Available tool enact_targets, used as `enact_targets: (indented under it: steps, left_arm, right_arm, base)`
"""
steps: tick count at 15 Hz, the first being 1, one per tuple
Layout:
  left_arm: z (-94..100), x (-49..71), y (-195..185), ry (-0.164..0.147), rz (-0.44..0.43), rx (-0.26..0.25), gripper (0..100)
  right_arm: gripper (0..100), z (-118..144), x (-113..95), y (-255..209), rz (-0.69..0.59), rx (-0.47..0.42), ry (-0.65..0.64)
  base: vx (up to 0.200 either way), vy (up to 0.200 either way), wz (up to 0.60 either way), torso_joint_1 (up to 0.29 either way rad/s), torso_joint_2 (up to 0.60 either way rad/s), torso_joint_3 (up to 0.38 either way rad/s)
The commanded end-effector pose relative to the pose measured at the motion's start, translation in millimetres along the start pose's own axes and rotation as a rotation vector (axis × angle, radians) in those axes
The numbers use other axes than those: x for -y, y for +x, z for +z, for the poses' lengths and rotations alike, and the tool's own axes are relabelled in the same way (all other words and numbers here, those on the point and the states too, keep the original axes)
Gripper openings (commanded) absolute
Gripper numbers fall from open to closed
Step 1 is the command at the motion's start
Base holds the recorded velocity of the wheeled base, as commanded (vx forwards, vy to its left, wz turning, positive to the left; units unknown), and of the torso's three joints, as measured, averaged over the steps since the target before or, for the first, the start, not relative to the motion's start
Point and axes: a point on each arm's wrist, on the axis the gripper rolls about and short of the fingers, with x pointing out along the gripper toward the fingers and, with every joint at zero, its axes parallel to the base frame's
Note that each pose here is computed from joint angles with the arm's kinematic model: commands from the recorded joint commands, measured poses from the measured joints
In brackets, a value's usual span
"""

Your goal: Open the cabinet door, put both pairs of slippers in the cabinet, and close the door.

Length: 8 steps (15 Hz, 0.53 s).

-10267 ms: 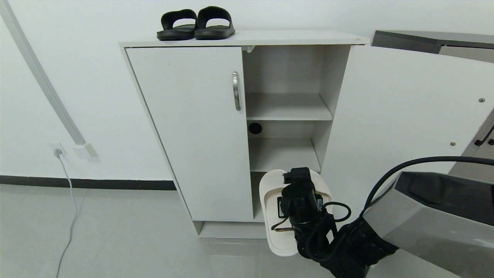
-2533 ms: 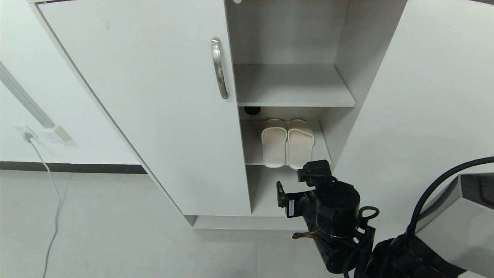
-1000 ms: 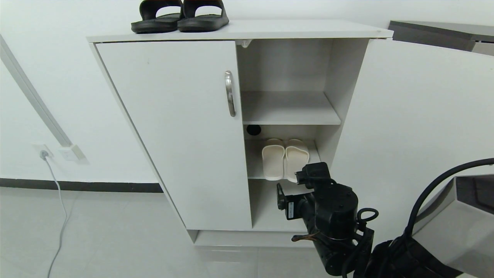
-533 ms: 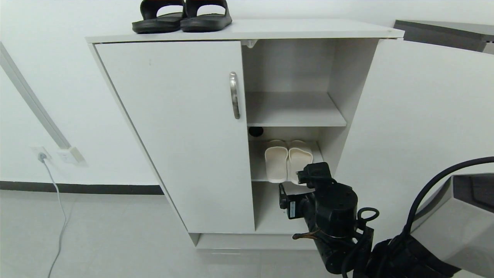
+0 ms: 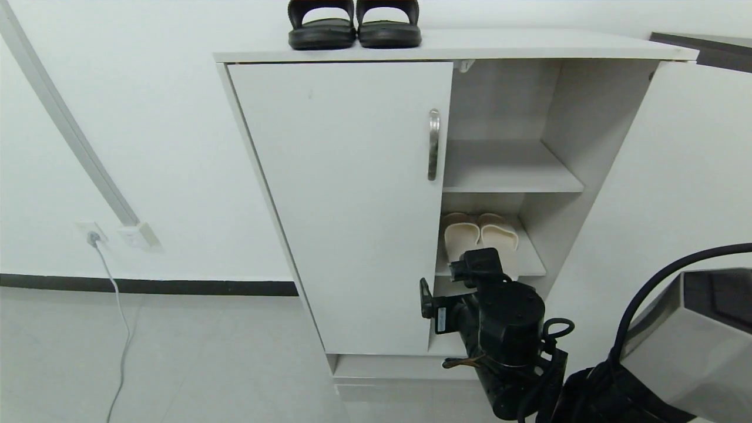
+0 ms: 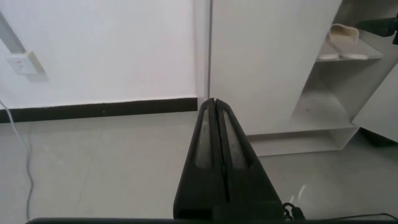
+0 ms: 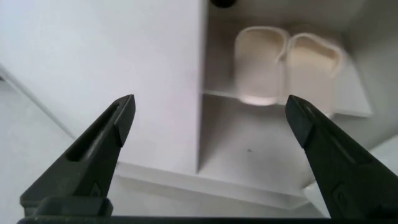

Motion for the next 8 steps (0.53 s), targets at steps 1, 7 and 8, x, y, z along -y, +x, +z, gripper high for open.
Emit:
enact_targets:
  steps: [1,7,8]
  left_arm:
    - [0.0,0.0,0.1,0.001,0.000,-0.002,0]
    - [0.0,0.0,0.1,-0.001,0.000,-0.002,0]
    - [0.0,0.0,0.1,-0.009,0.002,-0.002,0]
  right_arm:
    - [100,-3.3,-0.8,0.8,0.001,-0.006,-0.005]
    - [100,-2.3,-0.8,0.6,0.003,0.003,0.004]
    - [100,-1.8,-0.5,0.1,0.008,0.011,0.011]
  base:
    - [0.000,0.200,0.00,0.002,0.01,-0.002]
    - [0.000,0.200,0.00,0.004,0.00,0.002]
    - [0.000,0.000,0.00,0.000,0.00,0.000]
